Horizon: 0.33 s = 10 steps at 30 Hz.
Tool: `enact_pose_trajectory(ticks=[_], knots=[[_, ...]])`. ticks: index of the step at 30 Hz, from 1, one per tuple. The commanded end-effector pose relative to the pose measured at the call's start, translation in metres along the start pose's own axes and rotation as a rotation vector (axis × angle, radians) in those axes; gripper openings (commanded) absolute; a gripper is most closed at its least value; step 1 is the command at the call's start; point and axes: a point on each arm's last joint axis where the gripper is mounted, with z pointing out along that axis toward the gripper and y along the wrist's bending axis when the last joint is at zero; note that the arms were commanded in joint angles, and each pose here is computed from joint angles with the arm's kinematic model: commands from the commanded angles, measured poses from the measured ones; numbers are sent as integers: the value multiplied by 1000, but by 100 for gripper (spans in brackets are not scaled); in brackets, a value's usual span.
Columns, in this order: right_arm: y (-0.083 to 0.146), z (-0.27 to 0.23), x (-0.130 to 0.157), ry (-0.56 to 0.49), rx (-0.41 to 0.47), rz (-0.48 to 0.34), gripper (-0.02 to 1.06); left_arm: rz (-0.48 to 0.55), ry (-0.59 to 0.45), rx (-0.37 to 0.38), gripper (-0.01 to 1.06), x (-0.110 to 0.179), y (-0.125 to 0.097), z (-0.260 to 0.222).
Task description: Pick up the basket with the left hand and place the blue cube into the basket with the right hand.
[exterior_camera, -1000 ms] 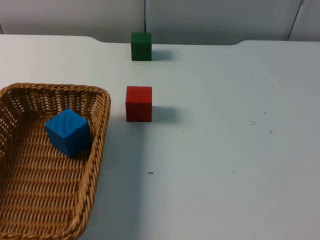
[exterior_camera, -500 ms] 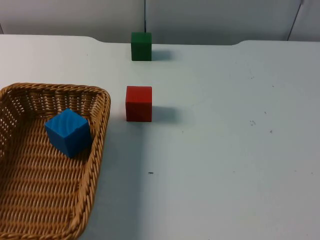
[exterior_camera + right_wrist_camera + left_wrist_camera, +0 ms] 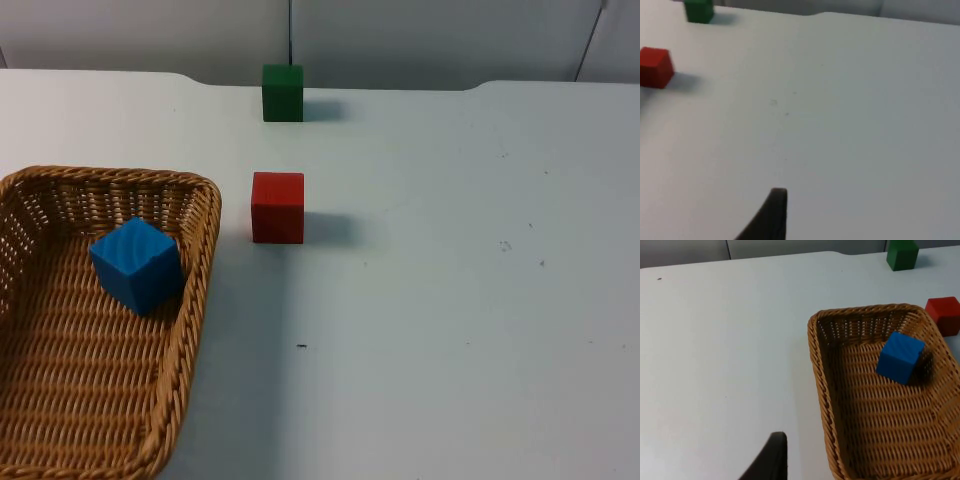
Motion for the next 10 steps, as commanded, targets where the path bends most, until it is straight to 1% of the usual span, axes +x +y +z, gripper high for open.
enact_pose_trajectory(ticks=[1, 2, 4, 10], knots=[[0, 0, 0, -7, 80, 38, 104, -8, -11, 10, 105, 0, -1, 0], [1, 0, 0, -4, 111, 54, 104, -8, -11, 10, 105, 0, -1, 0], [1, 0, 0, -1, 146, 73, 104, -8, -11, 10, 105, 0, -1, 0], [1, -1, 0, 3, 188, 95, 104, -8, -11, 10, 105, 0, -1, 0]])
